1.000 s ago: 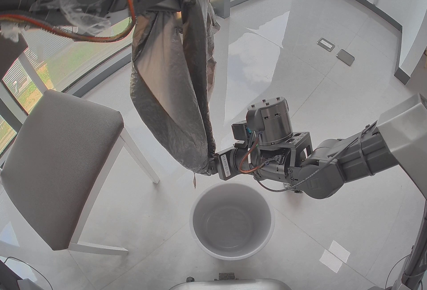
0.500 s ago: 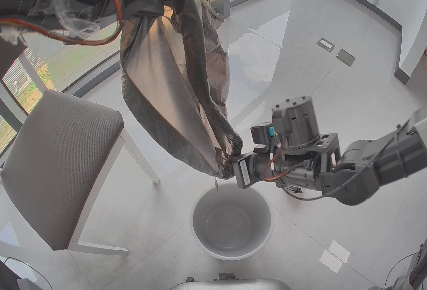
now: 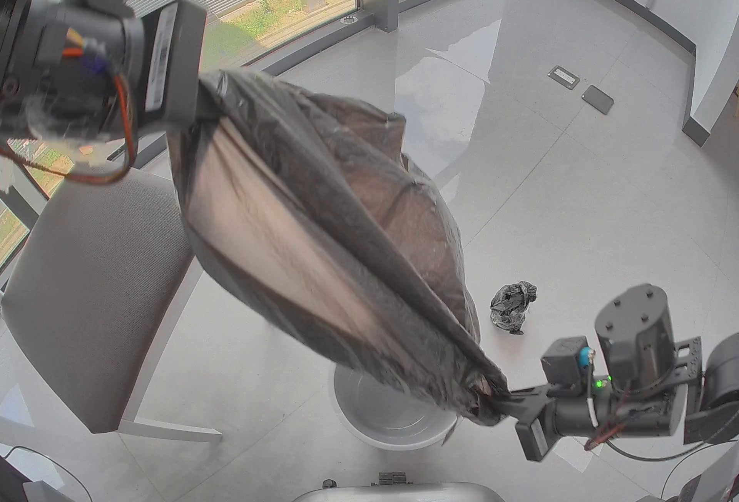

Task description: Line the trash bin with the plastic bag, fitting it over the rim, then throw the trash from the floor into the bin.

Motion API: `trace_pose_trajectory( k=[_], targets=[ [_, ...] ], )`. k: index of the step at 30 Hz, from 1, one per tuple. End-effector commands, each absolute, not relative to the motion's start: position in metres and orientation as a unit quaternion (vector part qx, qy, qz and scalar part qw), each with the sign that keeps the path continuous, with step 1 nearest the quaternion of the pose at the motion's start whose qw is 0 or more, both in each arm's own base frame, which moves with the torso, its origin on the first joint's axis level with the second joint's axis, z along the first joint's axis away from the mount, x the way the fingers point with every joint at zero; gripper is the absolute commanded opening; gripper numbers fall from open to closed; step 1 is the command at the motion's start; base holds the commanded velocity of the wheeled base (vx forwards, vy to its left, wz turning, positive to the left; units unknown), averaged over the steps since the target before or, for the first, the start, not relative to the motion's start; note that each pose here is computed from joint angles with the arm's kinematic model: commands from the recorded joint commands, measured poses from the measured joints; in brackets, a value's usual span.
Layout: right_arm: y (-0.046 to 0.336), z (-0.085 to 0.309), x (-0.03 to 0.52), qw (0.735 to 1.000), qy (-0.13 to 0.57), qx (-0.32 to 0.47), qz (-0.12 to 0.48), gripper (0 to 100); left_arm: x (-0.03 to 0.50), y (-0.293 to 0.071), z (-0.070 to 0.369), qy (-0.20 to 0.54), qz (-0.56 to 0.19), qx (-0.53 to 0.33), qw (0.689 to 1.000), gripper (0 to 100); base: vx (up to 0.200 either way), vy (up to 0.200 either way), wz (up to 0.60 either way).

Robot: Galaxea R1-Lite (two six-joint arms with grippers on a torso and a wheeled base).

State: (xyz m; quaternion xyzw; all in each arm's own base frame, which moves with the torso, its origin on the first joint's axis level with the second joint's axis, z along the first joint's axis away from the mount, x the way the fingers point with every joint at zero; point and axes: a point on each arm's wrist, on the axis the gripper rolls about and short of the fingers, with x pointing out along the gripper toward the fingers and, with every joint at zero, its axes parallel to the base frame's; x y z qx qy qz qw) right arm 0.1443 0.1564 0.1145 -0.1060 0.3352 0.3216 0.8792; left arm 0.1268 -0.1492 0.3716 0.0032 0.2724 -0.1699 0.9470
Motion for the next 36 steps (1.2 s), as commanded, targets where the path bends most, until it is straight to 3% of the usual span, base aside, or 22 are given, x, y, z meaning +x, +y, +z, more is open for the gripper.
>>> trace_pose_trajectory(
  k=[1,20,29,36],
  targets=[
    [0.134,0.106,0.104,0.863,0.338,-0.124,0.354,0,0.095,-0.126,0.318,0.359,-0.166,0.072,0.916,0,0.000,0.000,0.00],
    [0.172,0.045,0.132,0.832,0.412,-0.167,0.331,0,0.109,-0.185,0.259,0.458,-0.184,0.126,0.860,0,0.000,0.000,0.00],
    [0.163,0.019,0.141,0.814,0.465,-0.176,0.300,0,0.145,-0.228,0.219,0.498,-0.189,0.111,0.839,0,0.000,0.000,0.00],
    [0.147,0.011,0.144,0.819,0.474,-0.168,0.276,0,0.177,-0.251,0.195,0.518,-0.191,0.089,0.829,0,0.000,0.000,0.00]
  ],
)
